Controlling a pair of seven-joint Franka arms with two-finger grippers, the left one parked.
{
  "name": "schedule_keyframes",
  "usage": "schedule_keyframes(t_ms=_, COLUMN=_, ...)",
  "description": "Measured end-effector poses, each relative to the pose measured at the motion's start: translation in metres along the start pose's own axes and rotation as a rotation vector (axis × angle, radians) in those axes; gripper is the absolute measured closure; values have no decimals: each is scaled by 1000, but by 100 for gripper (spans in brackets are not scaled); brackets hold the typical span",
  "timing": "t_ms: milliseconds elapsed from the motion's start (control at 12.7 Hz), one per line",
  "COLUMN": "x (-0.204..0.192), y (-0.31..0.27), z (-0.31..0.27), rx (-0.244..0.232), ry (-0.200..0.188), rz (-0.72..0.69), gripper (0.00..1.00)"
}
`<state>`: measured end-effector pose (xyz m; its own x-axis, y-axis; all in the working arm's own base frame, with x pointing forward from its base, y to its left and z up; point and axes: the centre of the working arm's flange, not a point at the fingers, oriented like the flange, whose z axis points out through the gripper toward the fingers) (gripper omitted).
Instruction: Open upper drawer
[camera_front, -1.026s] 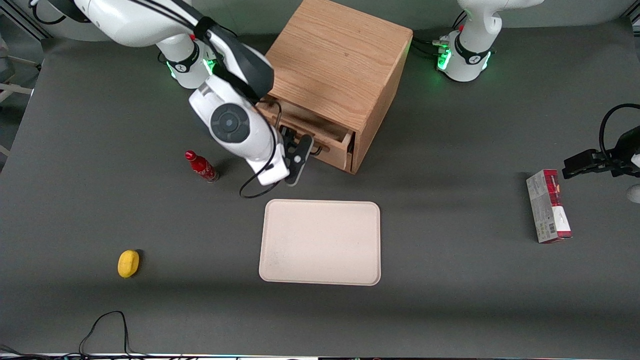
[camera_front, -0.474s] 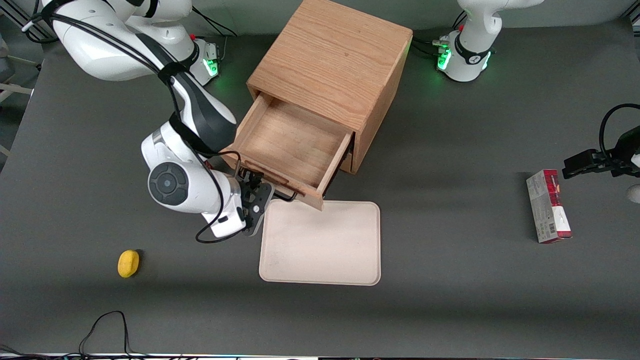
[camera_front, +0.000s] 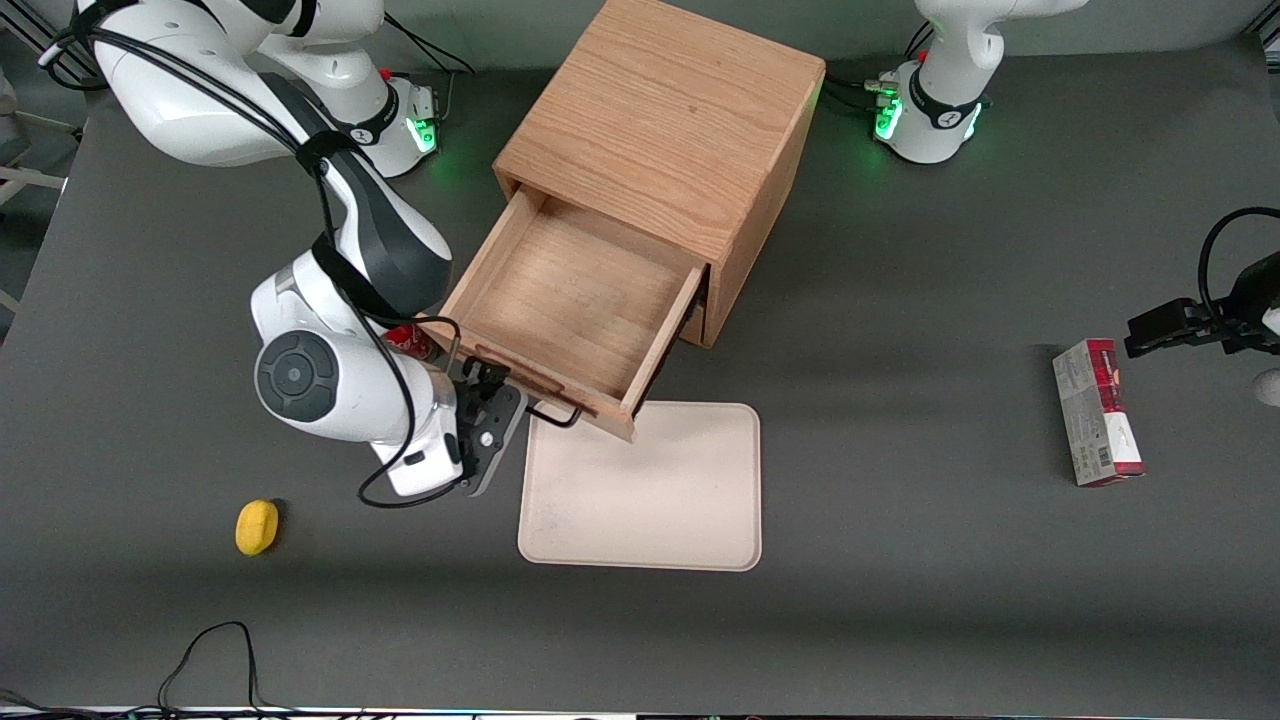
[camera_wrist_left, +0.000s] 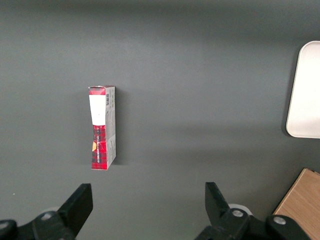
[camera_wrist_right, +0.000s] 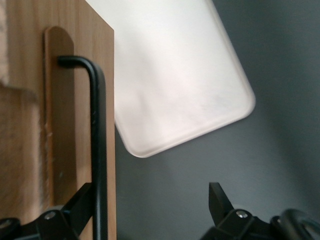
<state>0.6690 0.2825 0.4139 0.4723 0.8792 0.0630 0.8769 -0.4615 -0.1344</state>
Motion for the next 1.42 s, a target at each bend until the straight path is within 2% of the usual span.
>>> schedule_keyframes(t_ms=237, x=-10, y=0, z=-63, rx=-96, ry=26, rz=16, gripper=0)
schedule_keyframes(t_ms=395, x=-37, y=3, z=-116, rx=-136, ry=55, rz=111, gripper=0)
schedule_keyframes(t_ms=474, x=-61, y=8, z=-139, rx=-122, ry=50, rz=200, gripper=0)
schedule_keyframes(t_ms=553, x=-90, y=11, z=-157, rx=-97, ry=30, rz=298, gripper=0)
schedule_keyframes(t_ms=711, x=-142, y=11, z=-178, rx=-105, ry=-3, rz=502, gripper=0)
schedule_keyframes(t_ms=789, x=-167, y=4, z=-182, rx=-114, ry=-3, rz=611, gripper=0)
schedule_keyframes(t_ms=1026, x=-248, y=-37, z=-188, rx=-85, ry=37, rz=916, gripper=0)
schedule_keyframes(t_ms=1184, x=-291, y=-51, z=-199, rx=-95, ry=48, rz=1003, gripper=0)
schedule_keyframes(t_ms=1342, x=-307, y=-50, z=-202, rx=-159, ry=13, rz=1018, gripper=0)
schedule_keyframes(t_ms=1421, x=-306, y=-50, z=-199, rx=-170, ry=0, rz=1017, gripper=0)
